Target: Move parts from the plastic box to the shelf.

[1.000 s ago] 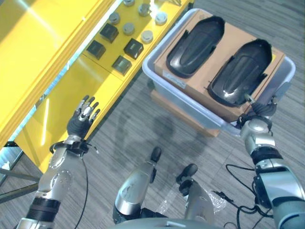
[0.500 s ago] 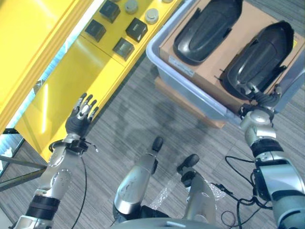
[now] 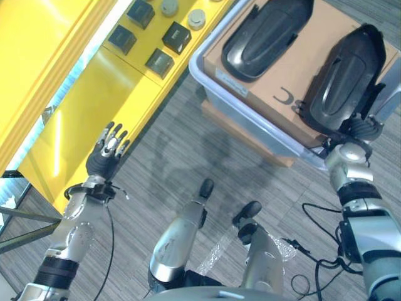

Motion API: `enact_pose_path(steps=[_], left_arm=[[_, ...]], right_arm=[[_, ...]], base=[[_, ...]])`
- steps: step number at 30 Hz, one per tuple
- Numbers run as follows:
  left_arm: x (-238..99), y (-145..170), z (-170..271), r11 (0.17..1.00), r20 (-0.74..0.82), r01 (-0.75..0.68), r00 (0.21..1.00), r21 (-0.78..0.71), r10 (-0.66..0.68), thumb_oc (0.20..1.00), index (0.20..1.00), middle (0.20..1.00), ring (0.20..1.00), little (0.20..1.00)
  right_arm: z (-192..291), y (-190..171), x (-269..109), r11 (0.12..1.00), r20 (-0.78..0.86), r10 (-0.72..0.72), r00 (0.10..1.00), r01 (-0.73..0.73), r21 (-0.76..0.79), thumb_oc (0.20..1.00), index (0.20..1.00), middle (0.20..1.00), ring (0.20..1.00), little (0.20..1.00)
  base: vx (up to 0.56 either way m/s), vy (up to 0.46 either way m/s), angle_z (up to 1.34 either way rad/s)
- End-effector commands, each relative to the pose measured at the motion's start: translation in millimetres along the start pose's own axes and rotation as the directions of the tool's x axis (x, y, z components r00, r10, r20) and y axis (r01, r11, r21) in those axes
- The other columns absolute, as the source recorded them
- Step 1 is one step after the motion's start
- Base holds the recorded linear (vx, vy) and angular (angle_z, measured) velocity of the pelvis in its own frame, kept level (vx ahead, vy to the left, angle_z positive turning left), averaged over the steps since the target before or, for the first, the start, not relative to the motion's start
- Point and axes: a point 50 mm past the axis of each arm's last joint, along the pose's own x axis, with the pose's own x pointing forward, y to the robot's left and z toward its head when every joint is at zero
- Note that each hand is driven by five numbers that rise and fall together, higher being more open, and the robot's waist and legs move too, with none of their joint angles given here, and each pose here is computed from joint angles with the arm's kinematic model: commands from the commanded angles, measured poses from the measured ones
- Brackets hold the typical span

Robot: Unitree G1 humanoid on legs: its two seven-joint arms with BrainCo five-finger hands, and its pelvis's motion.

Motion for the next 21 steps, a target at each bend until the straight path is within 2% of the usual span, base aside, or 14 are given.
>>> enact_pose_path(steps=[1,4,10,15,21], left_arm=[[-3.2,-4.9,21.1,0.998,0.108,0.055,0.993,0.014,-0.056,1.000,1.000,1.000,1.000,1.000],[-4.6,-5.7,20.3,0.997,0.107,0.070,0.992,0.013,-0.071,1.000,1.000,1.000,1.000,1.000],[-7.8,-10.7,21.8,0.992,0.109,0.124,0.986,0.040,-0.128,1.000,1.000,1.000,1.000,1.000],[-5.4,-19.6,29.6,0.987,0.114,0.159,0.980,0.032,-0.162,1.000,1.000,1.000,1.000,1.000],[2.8,-38.1,10.0,0.979,0.012,0.204,0.979,0.008,-0.204,1.000,1.000,1.000,1.000,1.000]], right_arm=[[4.0,1.1,-0.6,0.999,0.039,0.035,0.999,-0.034,-0.025,0.200,0.200,0.200,0.200,0.200],[1.1,-1.8,-1.9,1.000,0.044,0.027,0.999,-0.026,-0.016,0.200,0.200,0.200,0.200,0.200],[7.7,-2.4,-11.1,0.993,0.125,0.048,0.991,-0.060,0.099,0.200,0.200,0.200,0.200,0.200],[17.3,9.8,-39.6,0.973,0.226,0.126,0.966,-0.165,0.161,0.200,0.200,0.200,0.200,0.200],[8.7,24.9,-82.0,0.928,0.267,0.312,0.912,-0.353,0.119,0.200,0.200,0.200,0.200,0.200]], base=[[0.00,0.000,0.00],[-0.04,-0.020,0.00],[-0.04,-0.006,-0.01],[0.00,-0.003,-0.01],[-0.04,-0.002,-0.18]])
